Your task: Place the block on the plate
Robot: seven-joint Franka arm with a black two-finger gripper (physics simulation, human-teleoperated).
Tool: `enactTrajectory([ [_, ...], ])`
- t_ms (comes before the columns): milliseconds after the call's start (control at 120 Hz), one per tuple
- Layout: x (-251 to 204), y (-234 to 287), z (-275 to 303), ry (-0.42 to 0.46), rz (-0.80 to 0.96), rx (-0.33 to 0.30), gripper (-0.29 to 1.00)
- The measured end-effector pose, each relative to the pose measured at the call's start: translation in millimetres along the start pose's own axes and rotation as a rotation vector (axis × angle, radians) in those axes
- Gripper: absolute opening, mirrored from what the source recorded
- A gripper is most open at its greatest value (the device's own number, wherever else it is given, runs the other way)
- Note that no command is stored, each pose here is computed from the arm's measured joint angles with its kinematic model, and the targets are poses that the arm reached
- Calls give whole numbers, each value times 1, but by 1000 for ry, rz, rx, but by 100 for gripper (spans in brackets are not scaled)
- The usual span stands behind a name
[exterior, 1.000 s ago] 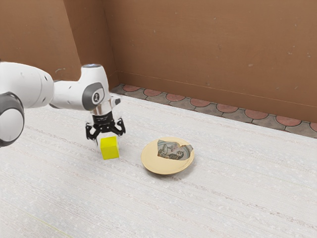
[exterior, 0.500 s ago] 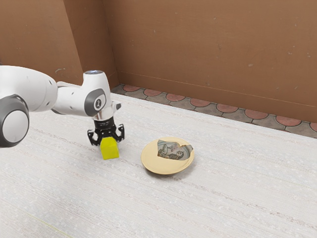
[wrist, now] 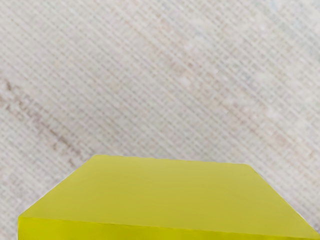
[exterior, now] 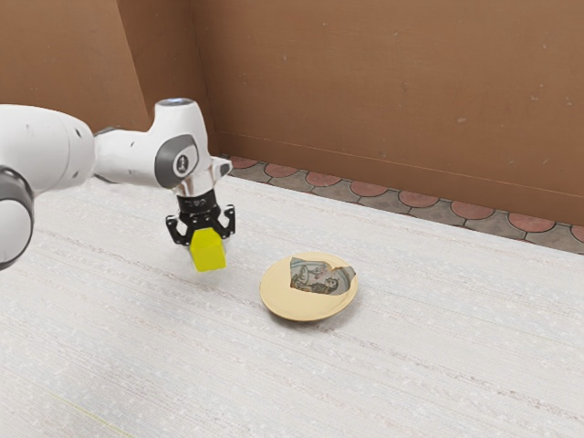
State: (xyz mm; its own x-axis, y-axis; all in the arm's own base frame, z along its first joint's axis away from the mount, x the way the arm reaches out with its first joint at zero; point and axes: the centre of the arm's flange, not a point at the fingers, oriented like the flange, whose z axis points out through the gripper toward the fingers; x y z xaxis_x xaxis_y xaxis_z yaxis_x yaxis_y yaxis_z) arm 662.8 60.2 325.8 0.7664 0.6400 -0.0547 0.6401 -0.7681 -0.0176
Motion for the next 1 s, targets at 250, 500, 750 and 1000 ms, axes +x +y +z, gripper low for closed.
enactTrajectory([
  [250, -41, 52, -26, 19, 93, -14, 43],
  [500, -73, 102, -41, 39, 177, -40, 43],
  [750, -93, 136, -26, 16, 226, -55, 43],
  [1000, -97, 172, 21, -18, 263, -47, 43],
])
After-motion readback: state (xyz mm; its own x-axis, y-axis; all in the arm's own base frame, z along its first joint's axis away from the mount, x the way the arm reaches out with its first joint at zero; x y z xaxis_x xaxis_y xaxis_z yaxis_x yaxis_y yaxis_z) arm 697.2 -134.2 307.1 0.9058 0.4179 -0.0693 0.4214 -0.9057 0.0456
